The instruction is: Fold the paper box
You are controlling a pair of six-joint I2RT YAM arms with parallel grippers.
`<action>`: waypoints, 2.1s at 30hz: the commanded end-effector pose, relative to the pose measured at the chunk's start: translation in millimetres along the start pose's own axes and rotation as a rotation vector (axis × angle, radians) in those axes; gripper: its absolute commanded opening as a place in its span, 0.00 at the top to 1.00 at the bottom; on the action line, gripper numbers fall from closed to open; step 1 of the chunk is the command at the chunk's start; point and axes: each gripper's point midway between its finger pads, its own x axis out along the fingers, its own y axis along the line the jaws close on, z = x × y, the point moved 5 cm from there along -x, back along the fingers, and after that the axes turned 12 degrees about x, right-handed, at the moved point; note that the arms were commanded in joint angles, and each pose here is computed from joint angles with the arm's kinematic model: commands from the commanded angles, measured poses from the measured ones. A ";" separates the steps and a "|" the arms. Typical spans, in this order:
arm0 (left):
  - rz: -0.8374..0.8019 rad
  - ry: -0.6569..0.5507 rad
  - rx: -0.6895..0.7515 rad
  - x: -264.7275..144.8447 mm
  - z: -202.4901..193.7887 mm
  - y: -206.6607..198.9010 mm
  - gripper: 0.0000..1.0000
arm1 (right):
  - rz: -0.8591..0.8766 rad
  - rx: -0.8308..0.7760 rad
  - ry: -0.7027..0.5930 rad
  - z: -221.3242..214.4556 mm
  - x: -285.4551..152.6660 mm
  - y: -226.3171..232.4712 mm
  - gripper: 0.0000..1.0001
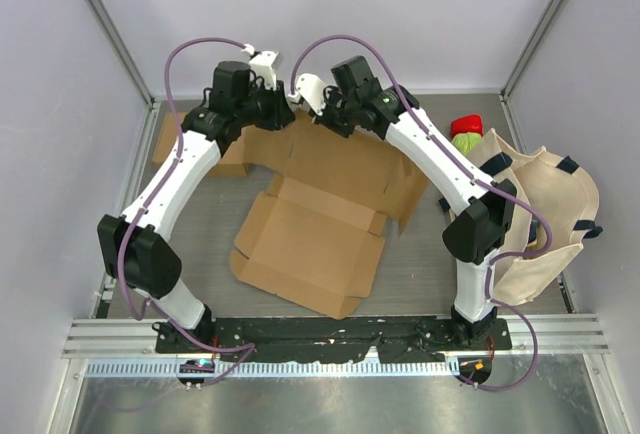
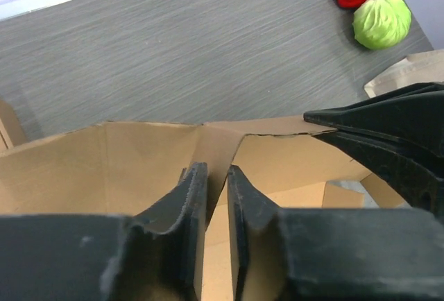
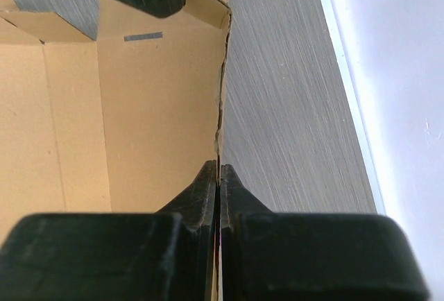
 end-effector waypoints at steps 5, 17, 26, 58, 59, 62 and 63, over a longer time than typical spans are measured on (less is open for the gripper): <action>0.126 -0.057 -0.030 -0.1 2.8 9.1 1.00 | -0.193 0.061 -0.191 39.2 -31.4 -25.9 0.91; 0.212 -0.299 -0.142 -7.4 -1.3 7.2 1.00 | -0.246 1.348 -0.331 17.3 -106.4 29.9 0.26; 0.267 -0.364 -0.128 -33.8 -14.5 -8.5 1.00 | 0.057 1.901 -0.671 24.4 -83.0 89.3 0.32; 0.343 -0.395 -0.249 -73.3 -86.7 -25.1 0.98 | -0.239 2.191 -0.678 -15.6 -1.9 82.1 0.89; 0.348 -0.405 -0.258 -76.4 -91.6 -24.7 0.97 | -0.213 2.181 -0.705 -13.3 -4.2 81.3 0.92; 0.345 -0.400 -0.292 -81.2 -111.0 -25.9 0.96 | -0.177 2.117 -0.760 -22.1 -9.7 83.6 0.99; 0.340 -0.393 -0.298 -81.6 -112.8 -27.0 0.96 | -0.153 2.108 -0.778 -22.2 -11.3 84.4 0.99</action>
